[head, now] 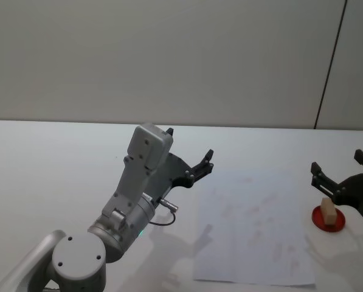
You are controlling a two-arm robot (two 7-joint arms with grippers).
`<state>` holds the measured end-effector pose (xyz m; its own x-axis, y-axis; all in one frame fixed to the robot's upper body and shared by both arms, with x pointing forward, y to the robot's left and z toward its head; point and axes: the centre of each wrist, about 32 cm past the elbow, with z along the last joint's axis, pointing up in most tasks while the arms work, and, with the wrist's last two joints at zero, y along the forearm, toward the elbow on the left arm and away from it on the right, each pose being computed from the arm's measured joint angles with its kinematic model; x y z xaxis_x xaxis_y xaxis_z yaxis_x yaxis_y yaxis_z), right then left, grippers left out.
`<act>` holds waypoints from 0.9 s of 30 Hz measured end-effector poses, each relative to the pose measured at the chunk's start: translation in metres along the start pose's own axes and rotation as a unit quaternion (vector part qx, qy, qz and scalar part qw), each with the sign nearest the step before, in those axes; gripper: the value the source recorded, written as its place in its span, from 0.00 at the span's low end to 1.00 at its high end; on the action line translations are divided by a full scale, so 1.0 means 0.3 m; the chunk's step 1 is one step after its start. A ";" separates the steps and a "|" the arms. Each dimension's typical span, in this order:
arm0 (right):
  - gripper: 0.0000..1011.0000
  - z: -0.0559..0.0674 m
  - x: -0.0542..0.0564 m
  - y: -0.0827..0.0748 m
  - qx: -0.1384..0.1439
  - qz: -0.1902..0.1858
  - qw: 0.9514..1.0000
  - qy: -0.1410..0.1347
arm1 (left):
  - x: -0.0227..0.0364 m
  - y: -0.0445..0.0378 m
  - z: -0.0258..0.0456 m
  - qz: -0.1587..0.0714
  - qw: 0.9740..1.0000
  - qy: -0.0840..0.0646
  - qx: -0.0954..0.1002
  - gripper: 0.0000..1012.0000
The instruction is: Use the one hand to pick up the stamp and affix it onto the A4 paper.
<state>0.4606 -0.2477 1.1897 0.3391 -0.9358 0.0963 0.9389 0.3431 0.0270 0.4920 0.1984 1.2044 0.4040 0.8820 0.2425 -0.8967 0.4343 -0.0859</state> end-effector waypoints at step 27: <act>0.99 0.000 0.000 0.000 0.000 0.000 1.000 0.000 | 0.000 0.000 0.000 0.000 1.000 0.000 0.000 0.99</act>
<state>0.4606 -0.2478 1.1897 0.3390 -0.9358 0.0964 0.9390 0.3430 0.0271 0.4920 0.1984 1.2044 0.4040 0.8821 0.2425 -0.8967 0.4343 -0.0859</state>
